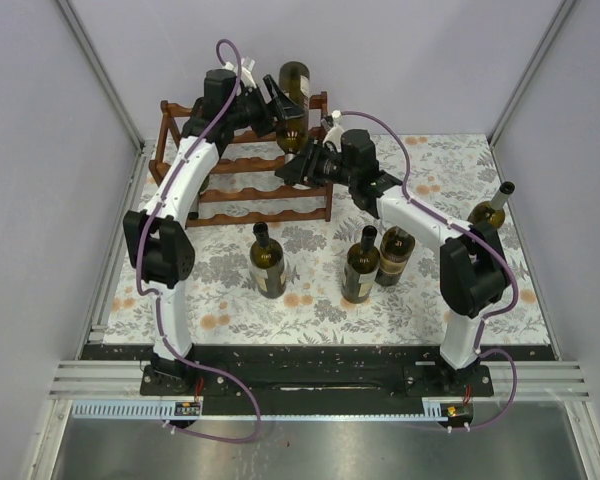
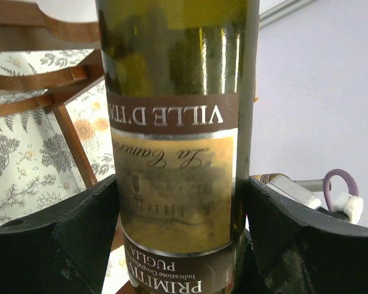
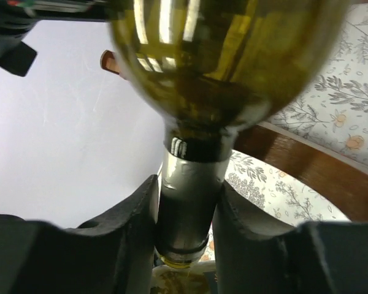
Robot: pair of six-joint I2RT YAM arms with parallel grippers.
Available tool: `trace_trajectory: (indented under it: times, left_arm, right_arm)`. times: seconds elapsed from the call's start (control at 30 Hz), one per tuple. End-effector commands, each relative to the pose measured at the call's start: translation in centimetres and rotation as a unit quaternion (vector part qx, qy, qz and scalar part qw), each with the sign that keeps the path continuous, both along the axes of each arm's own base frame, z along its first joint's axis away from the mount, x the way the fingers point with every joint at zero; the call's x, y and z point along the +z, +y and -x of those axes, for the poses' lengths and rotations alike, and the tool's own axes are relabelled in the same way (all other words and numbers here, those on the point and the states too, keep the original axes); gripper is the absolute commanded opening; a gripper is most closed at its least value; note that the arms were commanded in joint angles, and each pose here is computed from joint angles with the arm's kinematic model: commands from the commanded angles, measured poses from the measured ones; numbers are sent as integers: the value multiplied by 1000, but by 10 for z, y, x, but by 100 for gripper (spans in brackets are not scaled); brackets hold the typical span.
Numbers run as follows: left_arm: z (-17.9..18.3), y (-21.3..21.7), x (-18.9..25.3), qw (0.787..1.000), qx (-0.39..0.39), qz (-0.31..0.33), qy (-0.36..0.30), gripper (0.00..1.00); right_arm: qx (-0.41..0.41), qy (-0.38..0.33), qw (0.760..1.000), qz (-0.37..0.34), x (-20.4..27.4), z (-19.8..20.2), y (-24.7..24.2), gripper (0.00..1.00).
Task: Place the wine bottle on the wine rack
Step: Place the wine bottle in the wine rack.
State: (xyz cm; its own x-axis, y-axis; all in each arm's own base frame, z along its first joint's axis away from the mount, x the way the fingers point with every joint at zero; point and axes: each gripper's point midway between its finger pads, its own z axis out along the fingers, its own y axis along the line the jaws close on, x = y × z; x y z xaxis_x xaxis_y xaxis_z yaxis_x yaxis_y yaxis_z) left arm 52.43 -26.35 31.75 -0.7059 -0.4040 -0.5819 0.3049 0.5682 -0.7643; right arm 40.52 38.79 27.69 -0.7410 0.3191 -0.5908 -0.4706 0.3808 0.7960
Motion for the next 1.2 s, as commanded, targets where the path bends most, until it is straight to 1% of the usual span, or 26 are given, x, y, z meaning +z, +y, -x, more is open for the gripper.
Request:
trace_trajectory:
  times: [0.0, 0.1, 0.3, 0.5, 0.73, 0.9, 1.1, 1.17]
  left_arm:
    - [-7, -1, 36, 998, 5, 16, -54, 0]
    - [-8, 0, 34, 998, 7, 13, -54, 0]
    - [-12, 0, 25, 999, 10, 8, -48, 0]
    - [-17, 0, 20, 999, 13, 8, -49, 0]
    - [-21, -1, 8, 999, 17, -4, -48, 0]
    - [-23, 0, 4, 998, 20, -13, -54, 0]
    - [-25, 4, -2, 997, 21, -34, -64, 0]
    - [-27, 5, -5, 996, 22, -43, -70, 0]
  right_arm:
    - [18, -127, 991, -35, 75, 9, -4, 32]
    - [15, -122, 992, -30, 72, 7, -9, 33]
    - [15, -117, 993, -27, 72, 8, -18, 42]
    - [14, -118, 993, -23, 82, 7, -28, 45]
    - [6, -120, 993, -4, 89, 2, -46, 45]
    - [4, -115, 993, -5, 93, -1, -52, 42]
    - [9, -100, 995, -20, 106, -2, -54, 25]
    - [16, -92, 995, -27, 110, -4, -50, 24]
